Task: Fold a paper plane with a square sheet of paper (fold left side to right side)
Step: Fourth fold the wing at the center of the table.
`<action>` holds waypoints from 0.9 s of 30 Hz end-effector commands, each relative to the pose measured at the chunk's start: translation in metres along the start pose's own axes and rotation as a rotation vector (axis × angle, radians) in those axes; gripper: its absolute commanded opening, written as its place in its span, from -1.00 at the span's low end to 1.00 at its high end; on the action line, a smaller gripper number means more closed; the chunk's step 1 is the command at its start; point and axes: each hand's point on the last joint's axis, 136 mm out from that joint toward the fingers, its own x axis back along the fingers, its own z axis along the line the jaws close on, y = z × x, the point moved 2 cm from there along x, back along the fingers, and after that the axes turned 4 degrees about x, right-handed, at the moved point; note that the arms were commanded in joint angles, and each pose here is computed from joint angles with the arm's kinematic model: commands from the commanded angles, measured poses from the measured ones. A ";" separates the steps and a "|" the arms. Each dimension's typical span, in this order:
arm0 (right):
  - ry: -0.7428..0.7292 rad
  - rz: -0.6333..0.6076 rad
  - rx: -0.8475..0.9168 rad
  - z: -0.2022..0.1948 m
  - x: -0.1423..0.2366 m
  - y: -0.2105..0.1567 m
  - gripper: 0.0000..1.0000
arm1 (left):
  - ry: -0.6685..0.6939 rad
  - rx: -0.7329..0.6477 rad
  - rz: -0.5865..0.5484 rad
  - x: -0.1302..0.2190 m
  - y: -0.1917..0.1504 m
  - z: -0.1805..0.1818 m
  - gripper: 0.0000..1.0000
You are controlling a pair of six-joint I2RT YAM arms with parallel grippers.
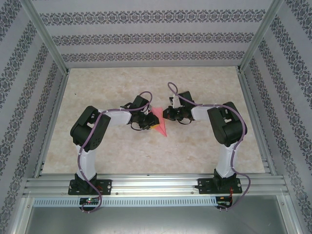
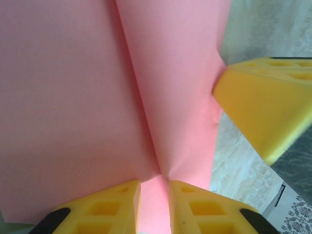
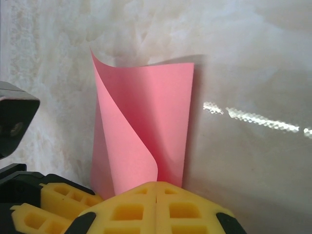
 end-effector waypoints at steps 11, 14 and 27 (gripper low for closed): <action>-0.042 0.017 -0.009 -0.017 -0.006 -0.002 -0.92 | 0.035 -0.005 0.001 -0.005 -0.002 0.003 -0.52; -0.043 0.024 -0.013 -0.018 -0.007 -0.002 -0.93 | 0.036 -0.003 0.001 -0.005 -0.002 0.003 -0.52; -0.096 0.073 -0.031 -0.028 -0.006 -0.015 -0.93 | -0.040 -0.056 -0.036 0.026 0.005 -0.032 -0.49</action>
